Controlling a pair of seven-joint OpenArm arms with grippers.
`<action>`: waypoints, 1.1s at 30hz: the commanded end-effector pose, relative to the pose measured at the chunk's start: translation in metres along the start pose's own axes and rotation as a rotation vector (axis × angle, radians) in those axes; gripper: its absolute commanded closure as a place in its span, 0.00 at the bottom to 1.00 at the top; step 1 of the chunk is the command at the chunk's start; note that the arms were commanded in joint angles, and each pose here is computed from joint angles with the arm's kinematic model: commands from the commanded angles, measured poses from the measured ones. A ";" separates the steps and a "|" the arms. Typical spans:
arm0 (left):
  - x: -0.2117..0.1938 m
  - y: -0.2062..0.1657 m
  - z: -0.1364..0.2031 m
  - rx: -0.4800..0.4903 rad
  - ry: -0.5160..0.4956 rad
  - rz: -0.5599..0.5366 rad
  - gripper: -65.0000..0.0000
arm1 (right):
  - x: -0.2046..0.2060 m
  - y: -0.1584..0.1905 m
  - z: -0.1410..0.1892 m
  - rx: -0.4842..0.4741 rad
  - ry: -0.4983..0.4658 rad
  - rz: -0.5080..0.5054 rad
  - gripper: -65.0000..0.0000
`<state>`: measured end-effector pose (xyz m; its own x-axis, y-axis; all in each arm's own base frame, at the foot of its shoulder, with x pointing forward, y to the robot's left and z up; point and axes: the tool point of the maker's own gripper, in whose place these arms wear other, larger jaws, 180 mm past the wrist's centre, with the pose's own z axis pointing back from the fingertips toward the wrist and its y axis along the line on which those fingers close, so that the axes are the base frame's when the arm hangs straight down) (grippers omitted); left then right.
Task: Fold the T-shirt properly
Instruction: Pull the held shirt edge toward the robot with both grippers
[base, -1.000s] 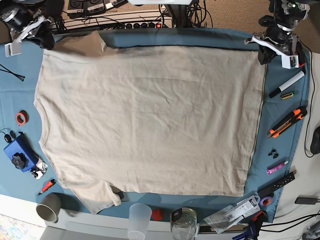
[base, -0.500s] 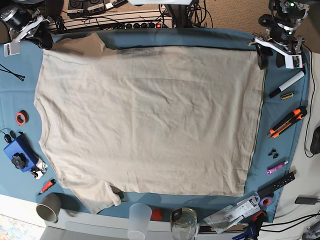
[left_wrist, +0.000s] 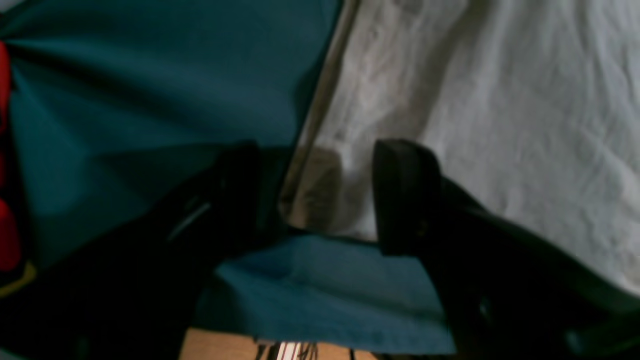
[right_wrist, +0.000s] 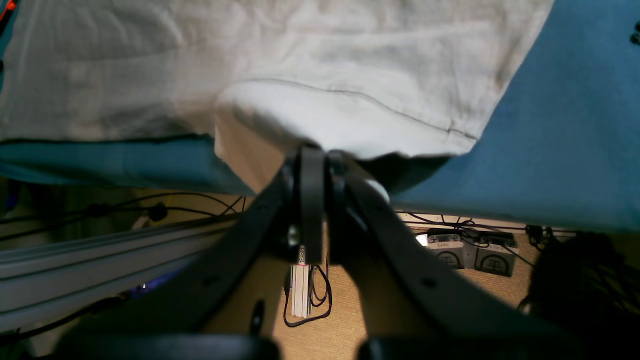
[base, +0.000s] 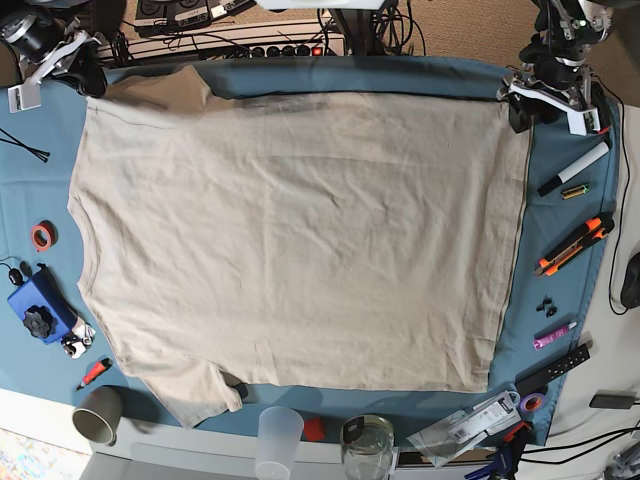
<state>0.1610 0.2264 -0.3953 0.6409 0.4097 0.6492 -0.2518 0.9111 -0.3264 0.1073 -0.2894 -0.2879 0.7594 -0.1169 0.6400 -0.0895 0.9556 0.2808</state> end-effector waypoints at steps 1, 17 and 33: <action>-0.009 -0.002 0.002 -0.016 0.043 0.006 0.45 | 0.009 0.000 0.004 -0.002 -0.020 0.026 1.00; -0.035 -0.043 -0.014 -0.098 0.141 -0.092 0.96 | 0.007 0.000 0.004 -0.002 -0.013 0.026 1.00; -0.001 -0.010 0.036 -0.007 0.110 -0.064 1.00 | 0.015 -0.004 0.009 -0.020 -0.056 0.025 1.00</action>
<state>0.1366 0.2148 -0.3734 0.7406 0.3475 0.5751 -0.2023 0.9315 -0.3023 0.1083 -0.2940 -0.2841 0.7459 -0.1234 0.6545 -0.0788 0.9594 0.2707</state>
